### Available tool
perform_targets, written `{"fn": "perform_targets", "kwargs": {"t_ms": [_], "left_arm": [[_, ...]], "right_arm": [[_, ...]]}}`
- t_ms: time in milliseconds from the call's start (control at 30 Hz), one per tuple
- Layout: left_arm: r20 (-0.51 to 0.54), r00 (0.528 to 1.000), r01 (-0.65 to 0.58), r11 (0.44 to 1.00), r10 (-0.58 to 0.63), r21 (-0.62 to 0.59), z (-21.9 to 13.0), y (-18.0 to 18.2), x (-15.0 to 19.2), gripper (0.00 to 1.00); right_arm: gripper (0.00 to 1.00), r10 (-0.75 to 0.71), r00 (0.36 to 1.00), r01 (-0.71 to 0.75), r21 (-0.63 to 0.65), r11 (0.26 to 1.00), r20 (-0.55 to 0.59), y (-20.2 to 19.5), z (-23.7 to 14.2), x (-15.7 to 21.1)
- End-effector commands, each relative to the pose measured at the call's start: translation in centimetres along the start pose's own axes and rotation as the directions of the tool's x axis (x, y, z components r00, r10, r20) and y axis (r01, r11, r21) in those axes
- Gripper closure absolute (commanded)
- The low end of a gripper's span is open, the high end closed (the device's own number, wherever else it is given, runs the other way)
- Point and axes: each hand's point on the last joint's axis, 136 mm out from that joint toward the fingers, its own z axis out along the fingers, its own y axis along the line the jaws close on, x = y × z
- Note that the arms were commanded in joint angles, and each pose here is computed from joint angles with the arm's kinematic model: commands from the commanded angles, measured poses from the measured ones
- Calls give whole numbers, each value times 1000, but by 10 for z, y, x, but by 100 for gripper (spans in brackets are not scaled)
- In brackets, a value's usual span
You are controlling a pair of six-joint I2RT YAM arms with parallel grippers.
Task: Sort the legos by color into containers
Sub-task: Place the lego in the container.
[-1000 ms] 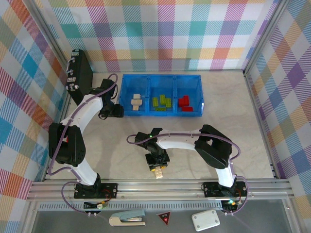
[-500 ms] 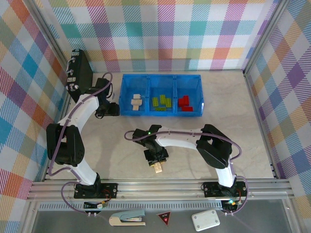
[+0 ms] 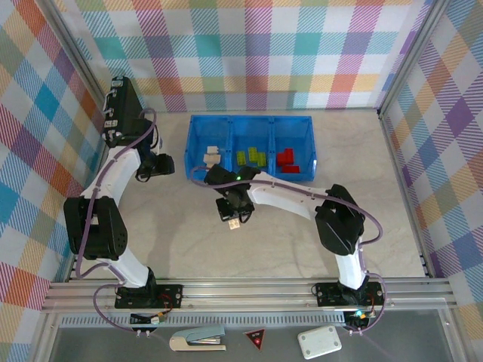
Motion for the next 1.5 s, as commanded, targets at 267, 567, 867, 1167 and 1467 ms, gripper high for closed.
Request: {"fn": "perform_targets", "kwargs": {"t_ms": [267, 567, 867, 1167, 1467], "left_arm": [[44, 999, 23, 999, -25, 28, -12, -1, -2, 43], [51, 998, 24, 999, -25, 32, -13, -1, -3, 43], [50, 998, 26, 999, -28, 32, -13, -1, -2, 43], [44, 999, 28, 999, -30, 43, -11, -3, -1, 43], [40, 999, 29, 999, -30, 44, -10, -3, -1, 43]], "right_arm": [[63, -62, 950, 103, -120, 987, 305, 26, -16, -128], [63, 27, 939, 32, -162, 986, 344, 22, 0, -194], [63, 83, 897, 7, -202, 979, 434, 17, 25, -241], [63, 134, 869, -3, -267, 964, 477, 20, 44, -262], [53, 154, 858, 8, -313, 950, 489, 29, 47, -270]]}}
